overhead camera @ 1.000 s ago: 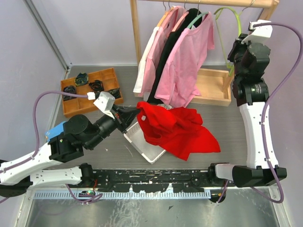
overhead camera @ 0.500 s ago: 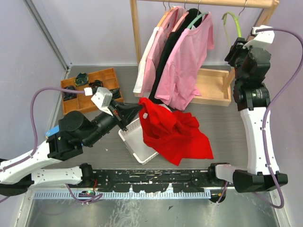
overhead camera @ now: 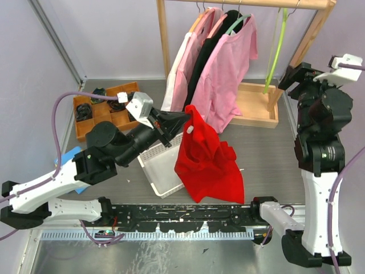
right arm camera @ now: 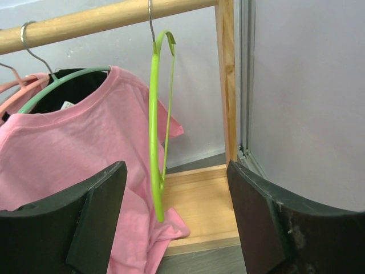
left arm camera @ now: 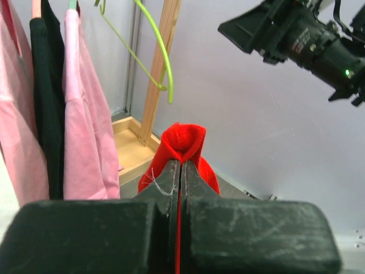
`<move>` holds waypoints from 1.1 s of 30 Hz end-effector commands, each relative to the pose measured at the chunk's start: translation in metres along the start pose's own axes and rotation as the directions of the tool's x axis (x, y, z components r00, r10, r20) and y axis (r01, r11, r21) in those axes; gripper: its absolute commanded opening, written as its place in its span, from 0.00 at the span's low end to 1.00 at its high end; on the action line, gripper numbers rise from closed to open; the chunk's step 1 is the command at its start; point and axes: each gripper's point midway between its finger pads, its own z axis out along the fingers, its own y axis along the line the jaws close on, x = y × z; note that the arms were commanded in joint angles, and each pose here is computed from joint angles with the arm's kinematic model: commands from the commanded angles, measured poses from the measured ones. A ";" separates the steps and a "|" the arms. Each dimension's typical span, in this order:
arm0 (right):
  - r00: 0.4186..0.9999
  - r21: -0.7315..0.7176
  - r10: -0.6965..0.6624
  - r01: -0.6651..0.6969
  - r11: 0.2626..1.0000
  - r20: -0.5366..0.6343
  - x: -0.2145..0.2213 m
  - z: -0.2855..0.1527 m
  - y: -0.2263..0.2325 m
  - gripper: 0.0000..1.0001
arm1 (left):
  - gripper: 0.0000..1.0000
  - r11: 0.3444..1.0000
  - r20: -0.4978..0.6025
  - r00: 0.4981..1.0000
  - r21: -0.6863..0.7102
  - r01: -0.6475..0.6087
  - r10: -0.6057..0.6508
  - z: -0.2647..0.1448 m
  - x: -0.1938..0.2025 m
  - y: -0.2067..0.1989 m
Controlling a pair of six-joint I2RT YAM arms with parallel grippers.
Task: Remove the t-shirt from the hanger
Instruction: Place the T-shirt in the bin.
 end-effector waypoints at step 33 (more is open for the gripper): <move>0.988 -0.198 0.129 -0.144 0.970 -0.085 0.036 -0.080 0.016 0.79 | 0.00 0.990 0.497 0.860 0.004 -0.138 0.118 0.054 -0.222 -0.048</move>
